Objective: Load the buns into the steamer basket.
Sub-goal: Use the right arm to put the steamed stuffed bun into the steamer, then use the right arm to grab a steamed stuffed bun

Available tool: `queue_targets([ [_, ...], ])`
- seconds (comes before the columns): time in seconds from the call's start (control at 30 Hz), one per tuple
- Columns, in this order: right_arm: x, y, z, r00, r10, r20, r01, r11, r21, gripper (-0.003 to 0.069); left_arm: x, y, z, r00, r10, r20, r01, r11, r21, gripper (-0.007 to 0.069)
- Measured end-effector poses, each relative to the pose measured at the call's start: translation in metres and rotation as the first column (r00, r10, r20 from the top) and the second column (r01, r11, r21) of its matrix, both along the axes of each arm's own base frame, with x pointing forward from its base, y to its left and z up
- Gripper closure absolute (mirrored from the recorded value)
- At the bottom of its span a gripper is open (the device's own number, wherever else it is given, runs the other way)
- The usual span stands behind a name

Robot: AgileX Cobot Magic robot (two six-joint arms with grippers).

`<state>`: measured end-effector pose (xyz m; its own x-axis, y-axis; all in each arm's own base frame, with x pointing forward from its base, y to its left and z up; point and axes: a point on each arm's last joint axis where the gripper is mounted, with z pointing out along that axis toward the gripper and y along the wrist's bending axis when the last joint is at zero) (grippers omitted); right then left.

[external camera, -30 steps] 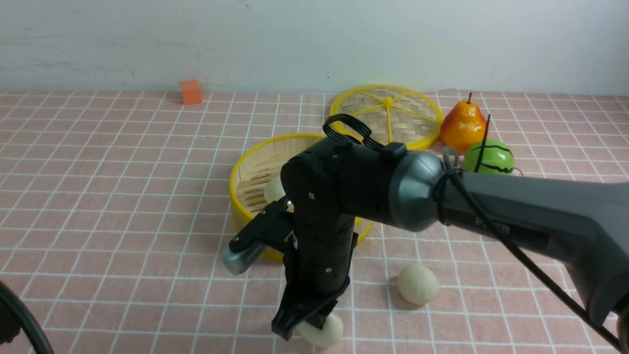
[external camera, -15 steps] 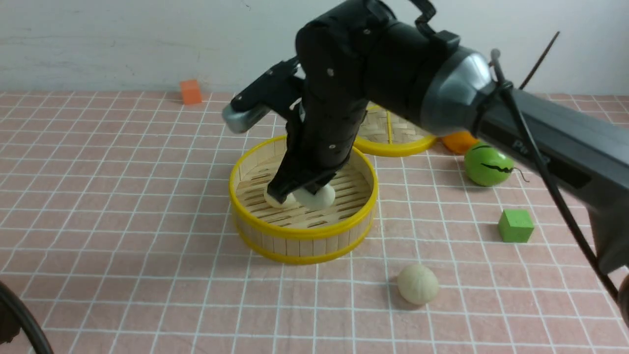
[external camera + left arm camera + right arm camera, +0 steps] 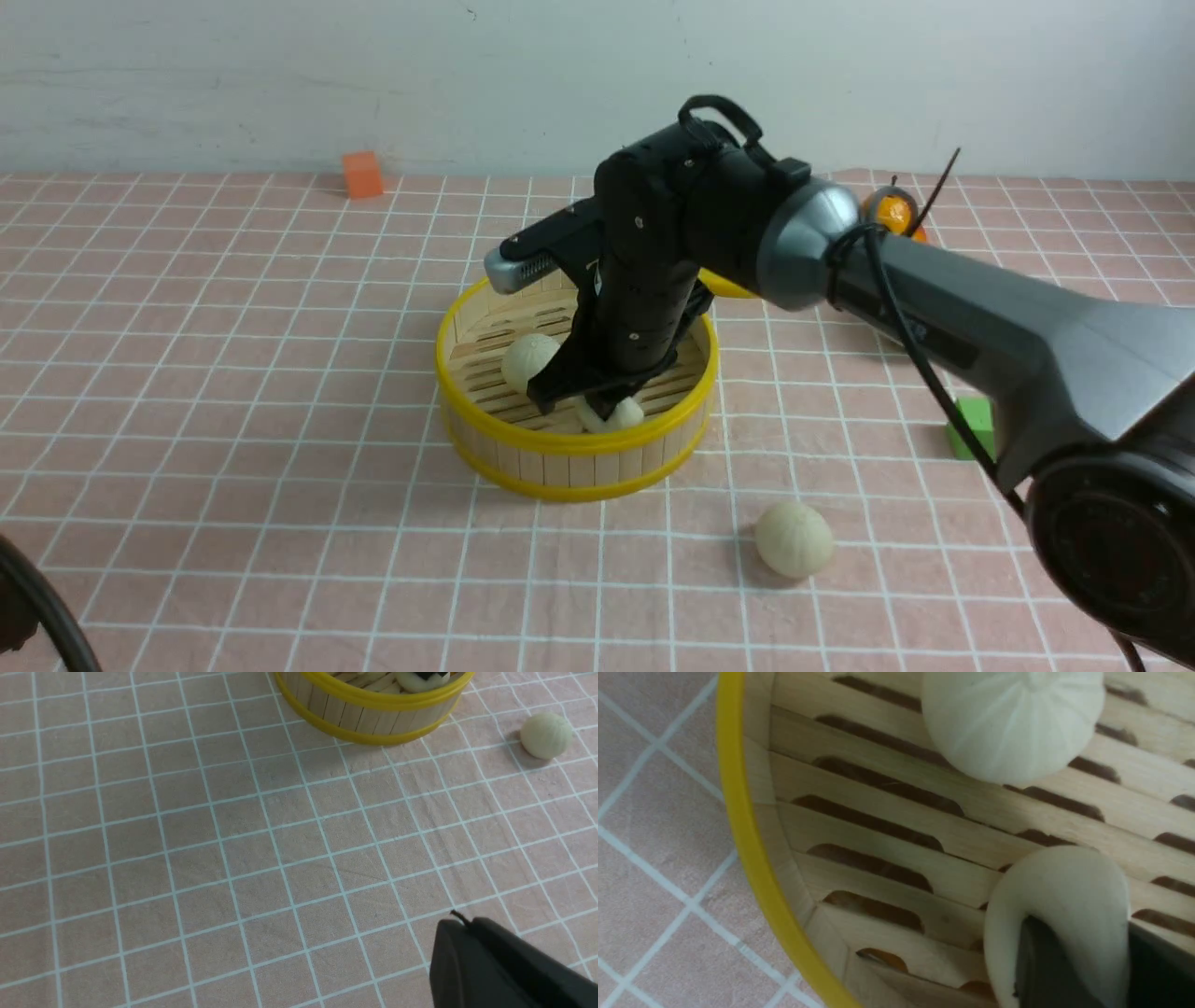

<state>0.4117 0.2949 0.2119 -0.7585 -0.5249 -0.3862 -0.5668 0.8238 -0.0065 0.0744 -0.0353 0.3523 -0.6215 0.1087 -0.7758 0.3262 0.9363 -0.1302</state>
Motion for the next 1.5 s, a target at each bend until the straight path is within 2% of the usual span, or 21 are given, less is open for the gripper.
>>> queue_targets([
  [0.23,-0.001,0.000,0.013,1.000,-0.020,-0.009,0.020,1.000,0.009,0.0131,-0.001,0.001,-0.001,1.000,0.000,-0.017,0.000,1.000,0.009,0.0622],
  [0.33,-0.005,-0.003,0.037,1.000,-0.020,-0.015,0.020,1.000,0.006,0.0047,-0.001,0.001,-0.002,1.000,-0.002,-0.021,0.002,1.000,0.015,0.0622],
  [0.4,-0.008,-0.006,0.059,1.000,-0.012,0.012,0.011,1.000,0.021,0.0032,-0.001,0.001,-0.002,1.000,-0.007,-0.019,0.007,1.000,0.020,0.0621],
  [0.47,-0.010,-0.007,0.074,0.999,-0.001,0.045,-0.001,0.999,0.036,0.0034,-0.001,0.001,-0.002,1.000,-0.009,-0.018,0.009,1.000,0.023,0.0621],
  [0.6,-0.022,-0.015,0.114,0.994,0.011,0.110,-0.020,0.997,0.073,0.0081,-0.001,0.001,-0.002,1.000,-0.012,-0.018,0.013,1.000,0.024,0.0616],
  [0.7,-0.038,-0.025,0.148,0.988,0.013,0.155,-0.031,0.993,0.114,0.0151,-0.001,0.001,-0.002,1.000,-0.013,-0.019,0.014,1.000,0.024,0.0611],
  [0.83,-0.059,-0.042,0.164,0.988,0.012,0.154,-0.028,0.995,0.099,0.0210,-0.002,0.001,-0.002,1.000,-0.013,-0.022,0.014,1.000,0.025,0.0608],
  [0.93,-0.071,-0.053,0.155,0.993,0.014,0.115,-0.020,0.999,0.045,0.0230,-0.002,0.001,-0.002,1.000,-0.013,-0.022,0.014,1.000,0.025,0.0608],
  [1.13,-0.093,-0.072,0.095,0.998,-0.004,-0.069,-0.003,0.994,-0.107,0.0239,-0.002,0.001,-0.002,1.000,-0.013,-0.022,0.014,1.000,0.025,0.0606],
  [1.23,-0.101,-0.081,0.051,0.986,-0.069,-0.152,0.038,0.979,-0.199,0.0239,-0.002,0.001,-0.002,1.000,-0.013,-0.022,0.014,1.000,0.025,0.0606],
  [1.5,-0.083,-0.097,0.004,0.962,-0.239,-0.132,0.214,0.960,-0.181,0.0239,-0.002,0.001,-0.002,1.000,-0.013,-0.022,0.014,1.000,0.025,0.0606],
])
